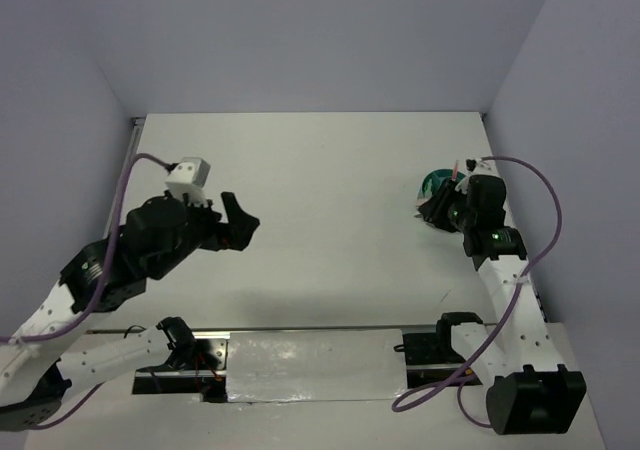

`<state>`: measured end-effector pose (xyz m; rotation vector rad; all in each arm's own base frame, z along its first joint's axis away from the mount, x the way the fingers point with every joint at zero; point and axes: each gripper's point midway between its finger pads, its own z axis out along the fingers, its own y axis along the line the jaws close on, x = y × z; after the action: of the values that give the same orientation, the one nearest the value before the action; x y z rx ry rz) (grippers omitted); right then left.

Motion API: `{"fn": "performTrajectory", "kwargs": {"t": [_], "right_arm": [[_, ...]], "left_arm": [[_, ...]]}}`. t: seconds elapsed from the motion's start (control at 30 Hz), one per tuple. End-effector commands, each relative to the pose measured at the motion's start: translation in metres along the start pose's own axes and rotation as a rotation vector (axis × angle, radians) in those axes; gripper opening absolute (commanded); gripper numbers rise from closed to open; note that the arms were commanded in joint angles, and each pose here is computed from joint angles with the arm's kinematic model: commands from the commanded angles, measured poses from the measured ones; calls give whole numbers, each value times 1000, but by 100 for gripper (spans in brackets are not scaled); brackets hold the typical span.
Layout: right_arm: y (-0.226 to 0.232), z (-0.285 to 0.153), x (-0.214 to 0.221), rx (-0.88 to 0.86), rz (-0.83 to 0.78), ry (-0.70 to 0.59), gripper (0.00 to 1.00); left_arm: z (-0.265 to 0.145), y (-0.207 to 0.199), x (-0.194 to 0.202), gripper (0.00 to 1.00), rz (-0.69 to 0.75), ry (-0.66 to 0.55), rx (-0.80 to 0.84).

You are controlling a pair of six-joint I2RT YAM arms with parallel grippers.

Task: Sort the stationery into containers
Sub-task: Place the stapler in the storage box.

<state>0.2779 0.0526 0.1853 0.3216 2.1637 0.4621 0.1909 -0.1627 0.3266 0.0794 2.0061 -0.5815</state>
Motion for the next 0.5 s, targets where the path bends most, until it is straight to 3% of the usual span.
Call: {"fn": "performTrajectory", "kwargs": {"t": [0.0,0.17,0.33,0.4,0.47], "right_arm": [[-51,-30,-45,317,103,-222,0],[-108,-58,-69,558,216,-376,0],[-128,-57,-87,581,256,-444,0],[-113,-37,-103,424,205,-492,0],[-111,-32,-112,393,177,-512,0]], "left_arm": [[-16,52,20,99,44,7,-192],[-8,60,46,99,72,13,-154],[0,60,63,99,64,34,-130],[-1,58,63,99,77,31,-113],[-2,57,64,99,80,30,-96]]}}
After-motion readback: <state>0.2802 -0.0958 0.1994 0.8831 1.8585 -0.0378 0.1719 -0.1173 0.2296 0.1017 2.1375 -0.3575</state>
